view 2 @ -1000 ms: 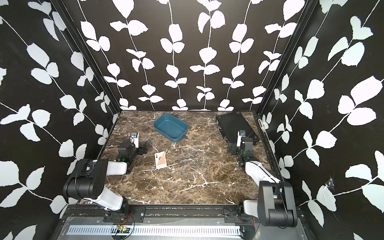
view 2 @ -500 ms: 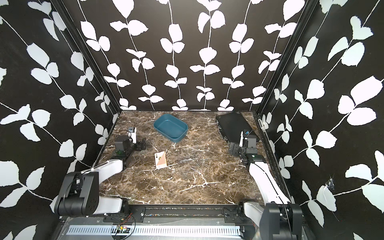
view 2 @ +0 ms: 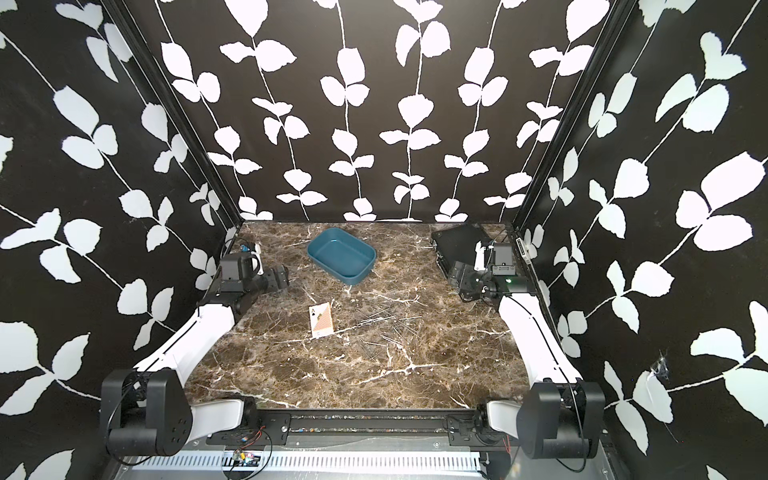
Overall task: Put the nails on the desktop into the storage box
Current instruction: Move the storage box to the center of the board.
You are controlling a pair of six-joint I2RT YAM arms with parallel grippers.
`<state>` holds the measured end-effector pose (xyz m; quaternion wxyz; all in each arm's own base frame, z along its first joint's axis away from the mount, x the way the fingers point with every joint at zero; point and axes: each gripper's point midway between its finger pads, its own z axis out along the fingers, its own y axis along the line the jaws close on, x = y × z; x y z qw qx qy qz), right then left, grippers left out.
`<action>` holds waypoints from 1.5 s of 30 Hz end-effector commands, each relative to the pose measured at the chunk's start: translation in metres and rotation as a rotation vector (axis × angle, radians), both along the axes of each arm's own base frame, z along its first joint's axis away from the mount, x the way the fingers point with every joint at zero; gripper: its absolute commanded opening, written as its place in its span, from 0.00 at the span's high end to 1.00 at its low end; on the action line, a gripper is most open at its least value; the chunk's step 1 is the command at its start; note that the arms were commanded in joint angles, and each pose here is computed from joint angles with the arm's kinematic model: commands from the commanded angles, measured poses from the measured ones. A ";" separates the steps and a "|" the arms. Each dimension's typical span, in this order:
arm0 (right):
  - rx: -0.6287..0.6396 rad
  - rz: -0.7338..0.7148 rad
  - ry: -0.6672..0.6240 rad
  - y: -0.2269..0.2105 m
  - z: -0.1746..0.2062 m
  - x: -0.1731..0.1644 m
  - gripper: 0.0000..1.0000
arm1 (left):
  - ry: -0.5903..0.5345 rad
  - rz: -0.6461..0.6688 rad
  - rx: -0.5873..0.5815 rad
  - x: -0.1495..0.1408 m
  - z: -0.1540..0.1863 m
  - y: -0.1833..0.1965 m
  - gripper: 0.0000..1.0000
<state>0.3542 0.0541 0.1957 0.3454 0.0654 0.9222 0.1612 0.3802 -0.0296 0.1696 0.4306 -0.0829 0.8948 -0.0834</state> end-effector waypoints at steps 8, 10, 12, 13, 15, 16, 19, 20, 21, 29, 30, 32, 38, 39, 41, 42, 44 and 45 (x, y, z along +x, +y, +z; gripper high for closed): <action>0.126 0.069 -0.095 0.038 0.047 0.018 0.01 | 0.143 -0.206 -0.086 -0.023 0.030 -0.074 0.01; 0.149 0.060 -0.050 0.041 0.044 0.018 0.01 | 0.157 -0.237 -0.080 -0.020 0.032 -0.080 0.01; 0.160 0.056 -0.025 0.042 0.040 0.019 0.01 | 0.156 -0.268 -0.050 -0.016 0.037 -0.082 0.01; 0.162 0.047 -0.008 0.042 0.036 0.019 0.01 | 0.156 -0.284 -0.034 -0.014 0.038 -0.083 0.01; 0.178 0.022 0.038 0.042 0.030 0.018 0.01 | 0.166 -0.326 -0.032 -0.011 0.038 -0.089 0.01; 0.191 0.011 0.059 0.044 0.027 0.017 0.01 | 0.181 -0.358 -0.035 -0.010 0.036 -0.093 0.01; 0.215 0.004 0.097 0.055 0.020 0.016 0.01 | 0.227 -0.415 0.004 -0.007 0.029 -0.098 0.01; 0.211 -0.005 0.114 0.058 0.016 0.015 0.01 | 0.235 -0.412 0.016 -0.006 0.027 -0.096 0.01; 0.207 -0.014 0.145 0.063 0.011 0.013 0.01 | 0.242 -0.403 0.026 -0.005 0.025 -0.094 0.01; 0.275 0.071 0.335 0.131 -0.009 0.029 0.01 | 0.351 -0.318 -0.010 0.000 0.012 -0.091 0.02; 0.318 0.095 0.334 0.146 -0.008 0.035 0.02 | 0.360 -0.312 -0.040 -0.002 0.012 -0.094 0.02; 0.361 0.131 0.314 0.172 -0.007 0.048 0.02 | 0.362 -0.304 -0.082 -0.006 0.011 -0.098 0.02; 0.377 0.169 0.352 0.228 -0.022 0.072 0.05 | 0.358 -0.271 -0.110 -0.027 0.003 -0.094 0.02; 0.371 0.163 0.360 0.234 -0.027 0.076 0.05 | 0.350 -0.274 -0.105 -0.027 0.002 -0.093 0.01; 0.365 0.150 0.365 0.242 -0.034 0.085 0.07 | 0.347 -0.282 -0.081 -0.026 0.000 -0.091 0.01; 0.363 0.144 0.372 0.247 -0.038 0.090 0.08 | 0.354 -0.285 -0.073 -0.025 -0.001 -0.091 0.01; 0.352 0.118 0.394 0.252 -0.046 0.097 0.09 | 0.365 -0.300 -0.072 -0.022 0.000 -0.094 0.01; 0.345 0.111 0.394 0.255 -0.049 0.101 0.10 | 0.365 -0.305 -0.076 -0.021 0.001 -0.095 0.01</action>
